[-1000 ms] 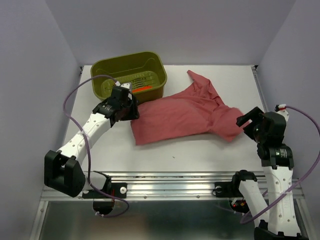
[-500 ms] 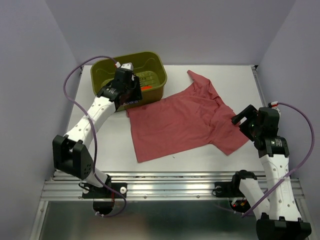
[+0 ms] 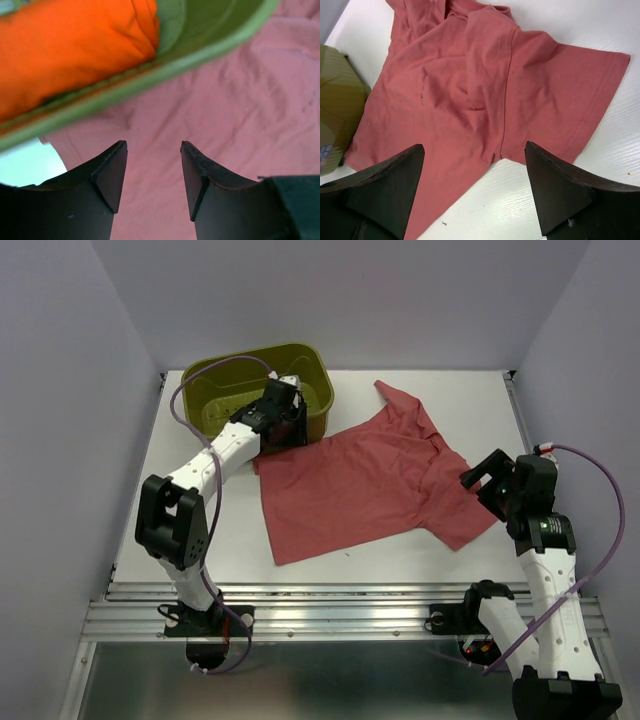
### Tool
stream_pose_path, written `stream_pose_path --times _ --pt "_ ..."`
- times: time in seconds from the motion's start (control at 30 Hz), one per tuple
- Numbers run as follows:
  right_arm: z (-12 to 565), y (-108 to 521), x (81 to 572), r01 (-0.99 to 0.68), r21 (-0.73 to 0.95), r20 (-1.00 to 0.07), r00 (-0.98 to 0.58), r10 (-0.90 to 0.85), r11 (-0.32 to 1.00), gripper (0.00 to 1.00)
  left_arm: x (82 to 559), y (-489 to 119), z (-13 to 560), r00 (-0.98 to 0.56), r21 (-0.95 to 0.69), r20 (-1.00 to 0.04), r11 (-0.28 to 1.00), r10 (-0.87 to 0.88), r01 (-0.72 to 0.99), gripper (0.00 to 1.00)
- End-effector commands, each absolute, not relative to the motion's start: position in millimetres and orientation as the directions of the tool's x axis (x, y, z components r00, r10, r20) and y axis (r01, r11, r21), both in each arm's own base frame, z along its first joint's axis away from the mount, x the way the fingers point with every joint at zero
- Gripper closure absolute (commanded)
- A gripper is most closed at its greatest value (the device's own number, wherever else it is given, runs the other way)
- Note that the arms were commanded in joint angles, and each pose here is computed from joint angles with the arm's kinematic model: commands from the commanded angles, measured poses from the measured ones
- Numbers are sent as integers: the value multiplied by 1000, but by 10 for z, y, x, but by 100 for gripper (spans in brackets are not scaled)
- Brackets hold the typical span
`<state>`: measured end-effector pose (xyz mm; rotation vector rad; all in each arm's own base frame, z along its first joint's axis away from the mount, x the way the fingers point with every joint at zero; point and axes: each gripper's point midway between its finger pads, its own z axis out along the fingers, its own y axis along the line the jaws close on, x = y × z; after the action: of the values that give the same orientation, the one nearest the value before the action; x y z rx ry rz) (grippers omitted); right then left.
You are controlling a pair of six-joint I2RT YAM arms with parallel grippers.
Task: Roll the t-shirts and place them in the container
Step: Move the bin to the corner of the board.
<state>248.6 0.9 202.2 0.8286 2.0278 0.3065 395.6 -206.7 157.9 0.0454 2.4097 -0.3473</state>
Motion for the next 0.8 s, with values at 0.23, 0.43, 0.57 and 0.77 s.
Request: stream_pose_path --times 0.23,0.43,0.57,0.77 --pt "2123 17 2560 399 525 -673 -345 654 751 13 4715 -1499 1535 -720 -97 -688 995 -88 -28 41" --pt "2074 18 2567 404 520 -669 -356 653 753 12 4931 -1133 1542 -718 -62 -686 992 -121 -108 41" --pt "2054 16 2577 405 516 -669 -360 651 755 12 5058 -932 1524 -714 -50 -686 988 -139 -145 41" --pt "2028 -14 2583 419 507 -672 -355 650 753 9 5183 -701 1516 -714 -16 -685 983 -143 -182 41"
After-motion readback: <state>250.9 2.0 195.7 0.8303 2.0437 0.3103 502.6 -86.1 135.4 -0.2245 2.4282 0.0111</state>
